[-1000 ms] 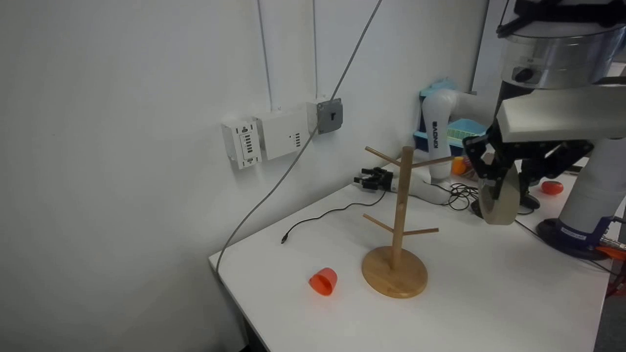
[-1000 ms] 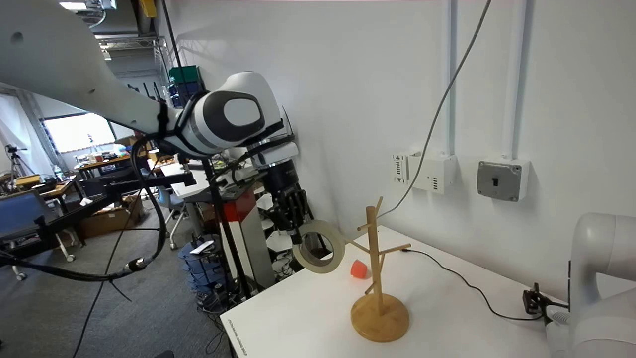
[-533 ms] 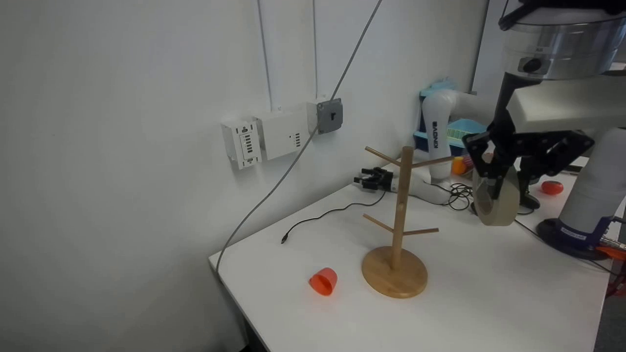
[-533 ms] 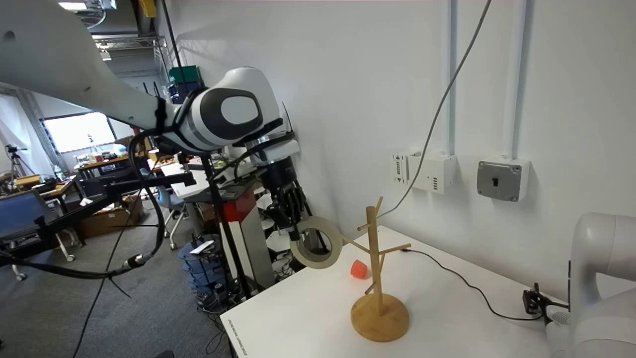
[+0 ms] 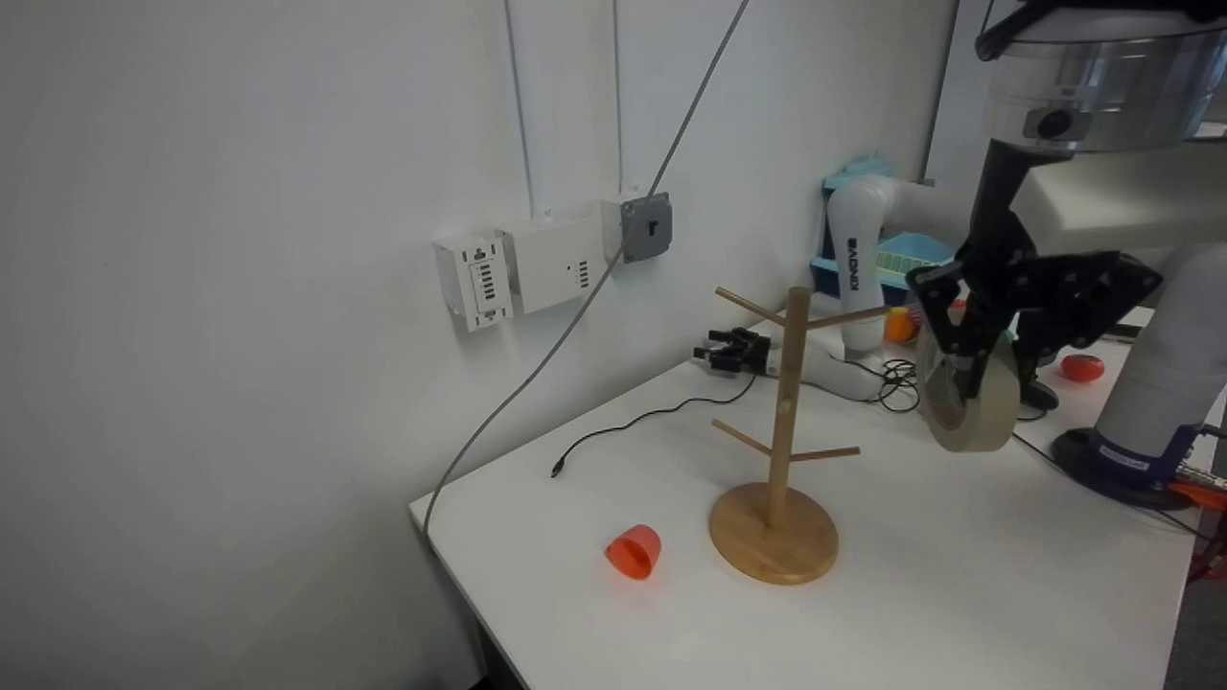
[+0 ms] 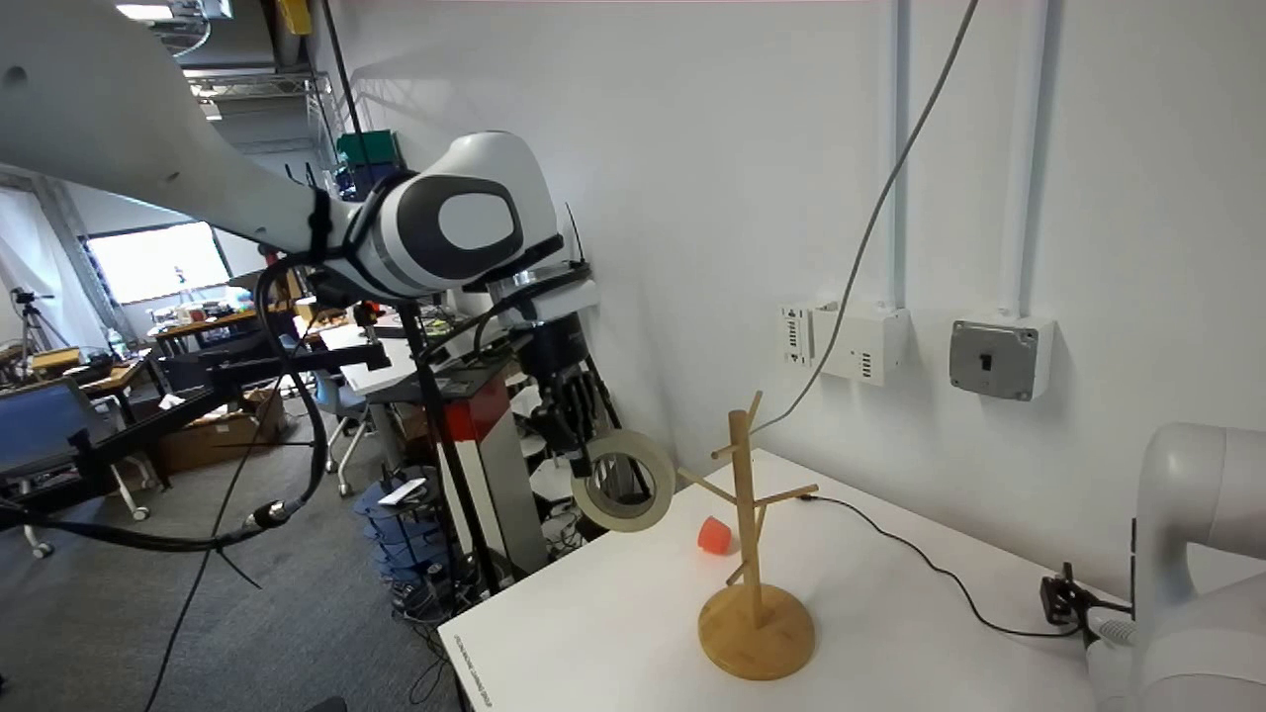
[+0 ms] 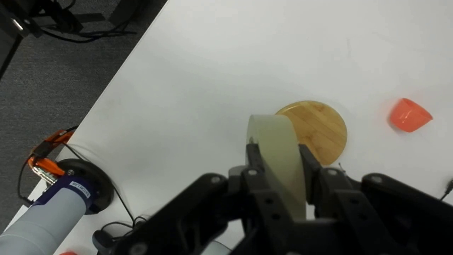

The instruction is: Put the masking tape on the table

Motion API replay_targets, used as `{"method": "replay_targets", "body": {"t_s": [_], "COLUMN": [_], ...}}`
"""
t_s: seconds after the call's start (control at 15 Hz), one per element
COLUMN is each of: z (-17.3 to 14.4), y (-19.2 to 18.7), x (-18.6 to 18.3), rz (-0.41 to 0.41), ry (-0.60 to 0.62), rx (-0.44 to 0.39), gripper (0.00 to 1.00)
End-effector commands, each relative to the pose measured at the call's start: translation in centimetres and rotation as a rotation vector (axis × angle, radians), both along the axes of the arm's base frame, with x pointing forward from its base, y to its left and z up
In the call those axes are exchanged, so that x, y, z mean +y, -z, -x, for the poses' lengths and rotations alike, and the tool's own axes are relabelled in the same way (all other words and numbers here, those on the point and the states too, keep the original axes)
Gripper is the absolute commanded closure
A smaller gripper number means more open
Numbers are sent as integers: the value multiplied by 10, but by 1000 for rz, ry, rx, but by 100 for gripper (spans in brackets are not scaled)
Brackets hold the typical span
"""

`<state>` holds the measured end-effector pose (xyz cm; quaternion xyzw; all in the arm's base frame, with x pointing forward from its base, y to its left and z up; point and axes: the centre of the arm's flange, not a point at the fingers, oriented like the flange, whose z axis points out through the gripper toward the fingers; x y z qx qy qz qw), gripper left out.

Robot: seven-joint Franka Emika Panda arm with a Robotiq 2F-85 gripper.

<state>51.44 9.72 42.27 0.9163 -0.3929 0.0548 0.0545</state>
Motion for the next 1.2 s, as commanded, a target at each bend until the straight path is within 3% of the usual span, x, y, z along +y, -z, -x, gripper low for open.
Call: {"method": "replay_targets", "body": {"t_s": [0.0,0.27,0.33,1.13], "z": [0,0,0,2], "y": [0,0,0,7], "x": [0,0,0,1], "rz": [0,0,0,24], "ry": [0,0,0,20], "rx": [0,0,0,50], "gripper": [71,71,93,93]}}
